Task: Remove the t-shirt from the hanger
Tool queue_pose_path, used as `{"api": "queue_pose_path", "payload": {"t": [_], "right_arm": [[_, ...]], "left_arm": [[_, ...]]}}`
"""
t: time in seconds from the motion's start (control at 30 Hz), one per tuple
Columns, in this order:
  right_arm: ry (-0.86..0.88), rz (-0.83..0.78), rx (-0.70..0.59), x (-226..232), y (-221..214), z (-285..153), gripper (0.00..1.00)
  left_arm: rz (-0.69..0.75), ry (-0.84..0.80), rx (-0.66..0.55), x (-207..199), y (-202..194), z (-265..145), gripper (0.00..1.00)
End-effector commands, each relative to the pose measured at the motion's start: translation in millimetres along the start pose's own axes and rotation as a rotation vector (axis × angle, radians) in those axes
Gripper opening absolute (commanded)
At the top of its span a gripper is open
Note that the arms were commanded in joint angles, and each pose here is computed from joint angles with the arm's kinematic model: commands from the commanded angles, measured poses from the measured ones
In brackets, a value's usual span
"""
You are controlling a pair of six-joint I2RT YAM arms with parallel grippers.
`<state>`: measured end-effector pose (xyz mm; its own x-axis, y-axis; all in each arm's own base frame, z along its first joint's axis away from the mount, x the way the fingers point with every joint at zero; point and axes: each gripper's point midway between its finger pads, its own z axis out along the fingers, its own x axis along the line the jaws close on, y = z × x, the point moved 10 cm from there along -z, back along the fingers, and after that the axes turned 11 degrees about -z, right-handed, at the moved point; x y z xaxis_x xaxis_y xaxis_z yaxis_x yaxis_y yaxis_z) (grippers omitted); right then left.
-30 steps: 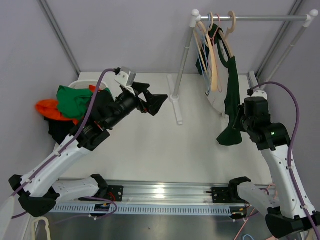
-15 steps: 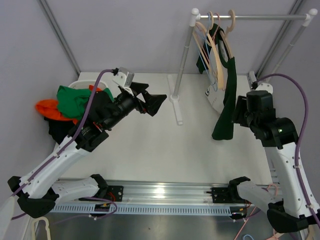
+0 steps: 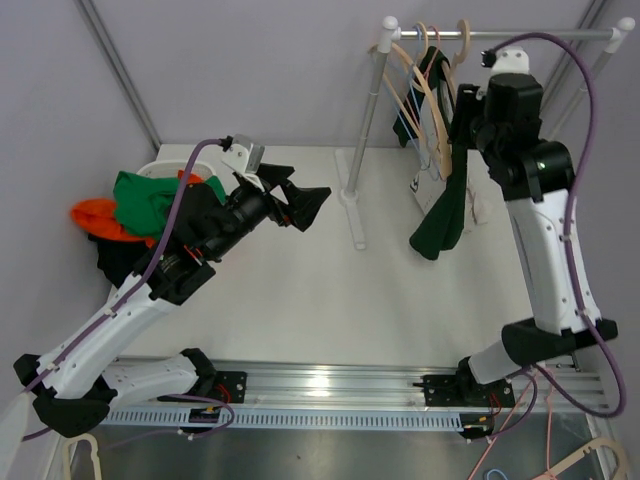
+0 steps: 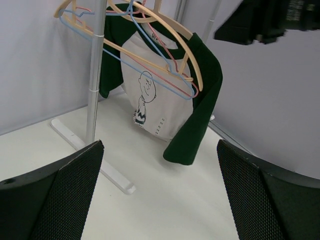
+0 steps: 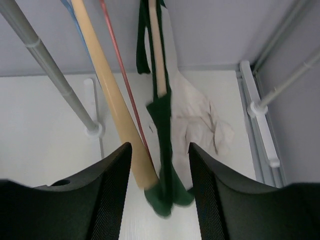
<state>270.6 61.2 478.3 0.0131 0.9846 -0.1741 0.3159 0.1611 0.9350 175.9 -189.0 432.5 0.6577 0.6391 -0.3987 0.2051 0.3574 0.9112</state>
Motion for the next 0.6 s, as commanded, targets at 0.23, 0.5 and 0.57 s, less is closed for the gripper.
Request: {"api": "queue_pose_path", "payload": {"t": [0.23, 0.5, 0.57], "right_arm": [[-0.011, -0.050, -0.187, 19, 63, 93, 0.50], [-0.055, -0.045, -0.255, 6, 64, 116, 0.49], [-0.056, -0.038, -0.273, 1, 68, 115, 0.49]], "left_arm": [[0.026, -0.031, -0.019, -6, 8, -2, 1.00], [0.040, -0.020, -0.012, -2, 0, 2, 0.99], [0.041, -0.019, -0.007, -1, -2, 3, 1.00]]}}
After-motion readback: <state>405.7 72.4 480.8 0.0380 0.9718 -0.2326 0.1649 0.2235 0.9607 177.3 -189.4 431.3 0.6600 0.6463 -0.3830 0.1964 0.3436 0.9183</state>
